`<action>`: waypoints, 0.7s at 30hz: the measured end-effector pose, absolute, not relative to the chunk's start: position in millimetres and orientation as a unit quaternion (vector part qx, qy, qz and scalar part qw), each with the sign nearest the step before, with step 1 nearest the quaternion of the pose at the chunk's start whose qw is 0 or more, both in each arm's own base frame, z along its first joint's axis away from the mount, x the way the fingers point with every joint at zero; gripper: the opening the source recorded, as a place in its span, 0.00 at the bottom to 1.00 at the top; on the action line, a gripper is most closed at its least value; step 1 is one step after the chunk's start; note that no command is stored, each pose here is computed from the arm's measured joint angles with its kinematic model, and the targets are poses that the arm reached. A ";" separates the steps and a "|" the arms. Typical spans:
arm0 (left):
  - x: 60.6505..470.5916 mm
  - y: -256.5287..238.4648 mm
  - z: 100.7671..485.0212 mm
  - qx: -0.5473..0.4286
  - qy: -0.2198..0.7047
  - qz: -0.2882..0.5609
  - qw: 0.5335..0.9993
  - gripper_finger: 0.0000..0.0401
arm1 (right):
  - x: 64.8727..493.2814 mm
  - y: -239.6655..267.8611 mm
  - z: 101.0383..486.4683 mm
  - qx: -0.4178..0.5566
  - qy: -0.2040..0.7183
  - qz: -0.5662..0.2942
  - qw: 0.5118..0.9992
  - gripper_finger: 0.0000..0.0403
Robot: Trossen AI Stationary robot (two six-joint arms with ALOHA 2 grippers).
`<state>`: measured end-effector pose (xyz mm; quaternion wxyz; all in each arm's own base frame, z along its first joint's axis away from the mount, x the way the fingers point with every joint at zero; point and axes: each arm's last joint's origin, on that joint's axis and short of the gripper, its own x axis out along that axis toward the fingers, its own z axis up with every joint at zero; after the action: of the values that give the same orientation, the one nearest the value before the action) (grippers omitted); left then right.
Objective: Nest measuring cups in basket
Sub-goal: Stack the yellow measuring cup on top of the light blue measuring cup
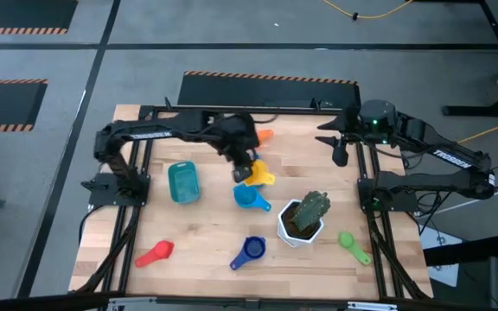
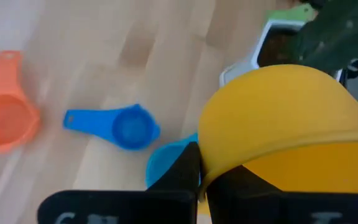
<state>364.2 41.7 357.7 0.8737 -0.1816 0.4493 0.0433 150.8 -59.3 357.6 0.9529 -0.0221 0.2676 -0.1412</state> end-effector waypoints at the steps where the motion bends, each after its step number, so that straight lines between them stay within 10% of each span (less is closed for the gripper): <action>1: 368.8 41.9 350.9 -0.183 0.471 0.038 0.862 0.01 | 150.6 -59.7 357.8 -0.022 0.267 -0.142 0.953 0.40; 21: 409.1 39.7 248.3 -0.182 0.653 0.048 0.734 0.01 | 149.1 -59.9 355.9 -0.013 0.276 -0.129 0.952 0.40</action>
<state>409.1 39.7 248.3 0.7341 -0.1818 0.6525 0.0480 149.1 -59.9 355.9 0.9523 -0.0127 0.2759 -0.1294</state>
